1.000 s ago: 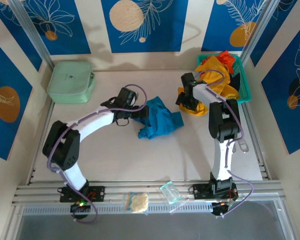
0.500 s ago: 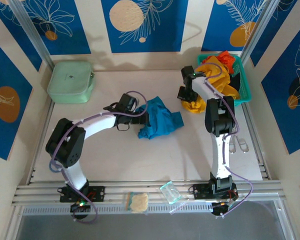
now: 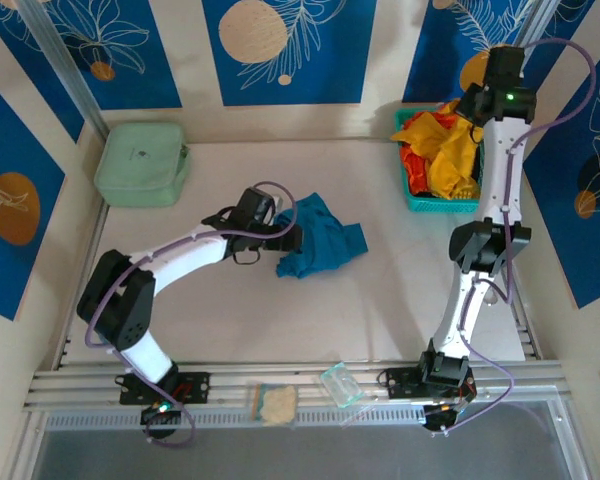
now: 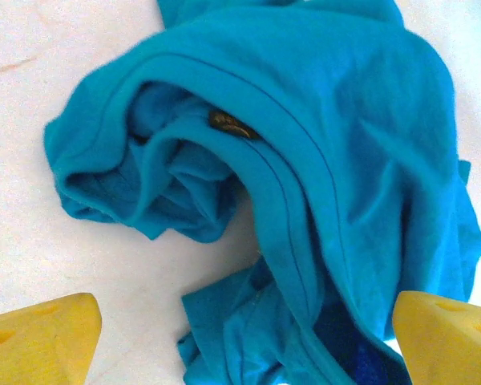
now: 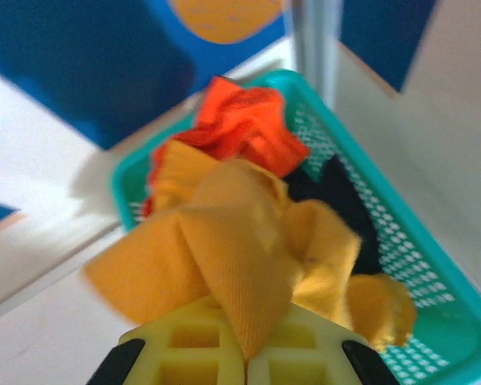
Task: Fold and stack the t-shirts
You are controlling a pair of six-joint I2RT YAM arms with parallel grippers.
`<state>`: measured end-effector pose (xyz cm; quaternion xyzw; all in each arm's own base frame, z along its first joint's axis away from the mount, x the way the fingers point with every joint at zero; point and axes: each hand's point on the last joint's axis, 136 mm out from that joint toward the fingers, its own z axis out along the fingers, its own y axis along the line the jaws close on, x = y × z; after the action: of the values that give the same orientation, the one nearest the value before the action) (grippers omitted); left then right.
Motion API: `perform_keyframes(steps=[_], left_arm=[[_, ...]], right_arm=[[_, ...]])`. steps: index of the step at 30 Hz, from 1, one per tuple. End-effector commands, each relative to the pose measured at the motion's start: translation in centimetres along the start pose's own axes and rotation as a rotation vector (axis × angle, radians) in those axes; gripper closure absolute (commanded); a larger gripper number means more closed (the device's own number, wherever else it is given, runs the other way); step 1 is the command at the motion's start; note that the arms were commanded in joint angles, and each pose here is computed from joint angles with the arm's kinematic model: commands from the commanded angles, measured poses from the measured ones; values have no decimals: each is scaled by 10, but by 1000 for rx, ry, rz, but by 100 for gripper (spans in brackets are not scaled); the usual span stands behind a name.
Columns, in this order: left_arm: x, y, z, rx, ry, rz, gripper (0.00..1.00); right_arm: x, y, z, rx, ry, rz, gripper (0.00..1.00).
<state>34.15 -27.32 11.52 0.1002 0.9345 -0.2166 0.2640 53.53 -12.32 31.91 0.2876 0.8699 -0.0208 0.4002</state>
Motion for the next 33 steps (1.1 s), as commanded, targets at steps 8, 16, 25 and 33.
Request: perform_keyframes(steps=[8, 16, 25, 33], left_arm=[[-6, -12, -20, -20, -17, 56, 5], [-21, -11, -48, -60, -64, 76, 0], [-38, -16, -54, -92, -50, 49, 1], [-57, -7, -10, -25, -18, -112, 9]], right_arm=[[112, -26, 111, 106, 337, -24, 97], [93, -8, 77, 23, 298, -55, 36], [99, 27, -17, -11, 180, -237, 8], [248, 95, -84, -363, 374, -344, 13]])
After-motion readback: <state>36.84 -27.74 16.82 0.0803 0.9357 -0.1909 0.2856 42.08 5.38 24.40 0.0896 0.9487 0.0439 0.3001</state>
